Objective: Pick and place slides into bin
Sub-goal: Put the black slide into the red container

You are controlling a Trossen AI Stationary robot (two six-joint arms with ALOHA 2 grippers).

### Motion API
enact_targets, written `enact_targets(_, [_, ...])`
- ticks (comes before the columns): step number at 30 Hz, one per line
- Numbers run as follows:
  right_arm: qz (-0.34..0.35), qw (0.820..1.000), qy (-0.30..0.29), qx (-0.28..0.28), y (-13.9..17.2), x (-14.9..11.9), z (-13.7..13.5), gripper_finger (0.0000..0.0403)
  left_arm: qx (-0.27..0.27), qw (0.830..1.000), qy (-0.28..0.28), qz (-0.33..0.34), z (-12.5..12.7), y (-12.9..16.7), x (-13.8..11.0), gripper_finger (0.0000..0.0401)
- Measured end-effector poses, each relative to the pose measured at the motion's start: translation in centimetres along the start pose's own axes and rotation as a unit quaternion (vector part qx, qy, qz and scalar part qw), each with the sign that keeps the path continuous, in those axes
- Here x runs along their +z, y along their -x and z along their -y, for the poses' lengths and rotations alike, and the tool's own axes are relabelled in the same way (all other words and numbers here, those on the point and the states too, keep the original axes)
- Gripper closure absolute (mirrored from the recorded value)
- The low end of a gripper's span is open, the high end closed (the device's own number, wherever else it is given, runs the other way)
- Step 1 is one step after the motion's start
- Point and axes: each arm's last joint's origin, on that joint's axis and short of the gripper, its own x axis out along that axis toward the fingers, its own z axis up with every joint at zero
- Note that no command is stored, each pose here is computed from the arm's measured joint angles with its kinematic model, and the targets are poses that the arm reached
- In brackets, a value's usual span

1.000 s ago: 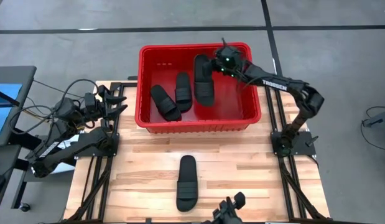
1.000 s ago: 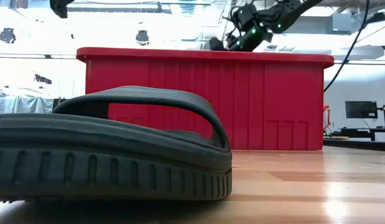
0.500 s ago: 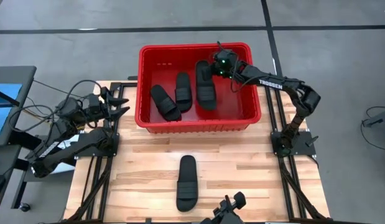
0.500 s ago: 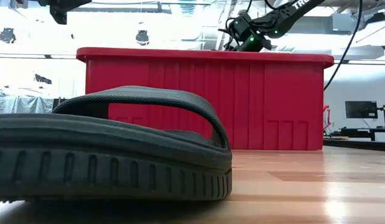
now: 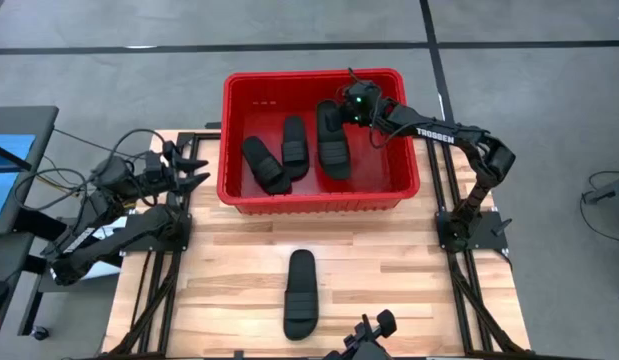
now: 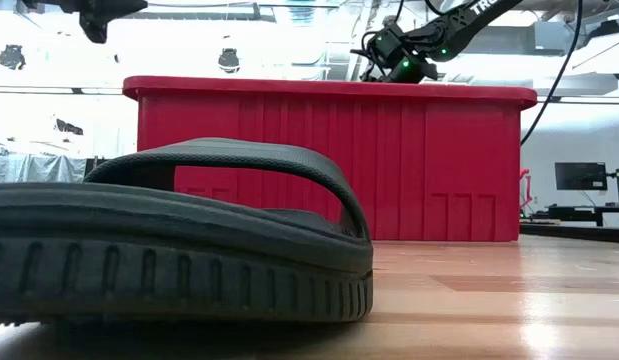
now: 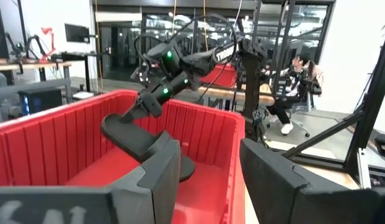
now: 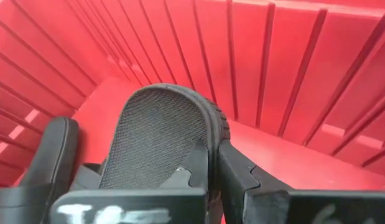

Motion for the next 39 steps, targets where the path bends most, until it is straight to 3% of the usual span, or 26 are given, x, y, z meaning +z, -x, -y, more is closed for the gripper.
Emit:
enact_targets(10, [-0.012, 1.000, -0.006, -0.005, 0.1, -0.2, 0.1, 0.0402, 0.006, 0.998, 0.022, -0.054, -0.1, 0.1, -1.1, 0.0244])
enact_targets(30, [-0.044, 0.999, -0.016, -0.016, 0.0, -0.9, 0.3, 0.0402, 0.004, 0.999, 0.009, -0.042, -0.1, 0.0, -0.8, 0.0244])
enact_targets(39, [-0.074, 0.997, -0.022, -0.027, -0.5, -3.0, 0.8, 0.0402, 0.004, 0.999, 0.008, -0.042, -0.1, 0.0, -0.8, 0.0244])
